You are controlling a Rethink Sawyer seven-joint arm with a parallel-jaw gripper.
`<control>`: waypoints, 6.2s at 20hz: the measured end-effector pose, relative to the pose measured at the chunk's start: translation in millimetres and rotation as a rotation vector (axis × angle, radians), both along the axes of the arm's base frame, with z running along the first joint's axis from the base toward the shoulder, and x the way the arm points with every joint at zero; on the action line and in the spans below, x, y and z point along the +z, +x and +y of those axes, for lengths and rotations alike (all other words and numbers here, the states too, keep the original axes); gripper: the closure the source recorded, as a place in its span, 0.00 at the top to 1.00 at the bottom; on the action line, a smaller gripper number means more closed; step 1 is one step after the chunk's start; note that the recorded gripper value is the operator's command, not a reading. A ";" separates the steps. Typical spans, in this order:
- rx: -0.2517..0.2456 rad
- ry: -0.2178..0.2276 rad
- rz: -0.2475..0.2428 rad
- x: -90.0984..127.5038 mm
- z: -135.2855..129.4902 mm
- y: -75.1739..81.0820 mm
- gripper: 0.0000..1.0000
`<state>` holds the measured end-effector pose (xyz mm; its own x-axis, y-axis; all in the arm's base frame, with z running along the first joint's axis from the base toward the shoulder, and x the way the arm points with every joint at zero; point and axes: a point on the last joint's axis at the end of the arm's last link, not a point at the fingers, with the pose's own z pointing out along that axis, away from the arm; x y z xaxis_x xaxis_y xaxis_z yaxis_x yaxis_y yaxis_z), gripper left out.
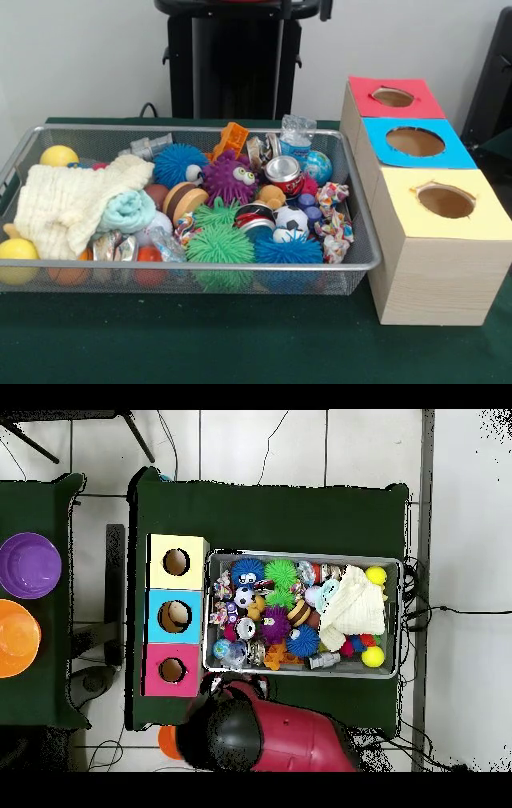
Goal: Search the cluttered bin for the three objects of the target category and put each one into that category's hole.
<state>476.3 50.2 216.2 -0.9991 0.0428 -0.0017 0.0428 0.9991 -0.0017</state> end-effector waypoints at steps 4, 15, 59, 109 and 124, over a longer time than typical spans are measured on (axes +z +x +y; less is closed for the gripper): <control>-0.034 0.001 0.022 -11.4 -27.4 3.3 1.00; -0.019 0.019 0.088 -54.8 -73.3 9.7 1.00; 0.290 -0.018 -0.044 -82.9 -106.0 -112.5 1.00; 0.489 -0.090 -0.260 -83.8 -72.5 -176.0 1.00; 0.416 0.013 -0.110 -141.8 -76.3 -159.7 1.00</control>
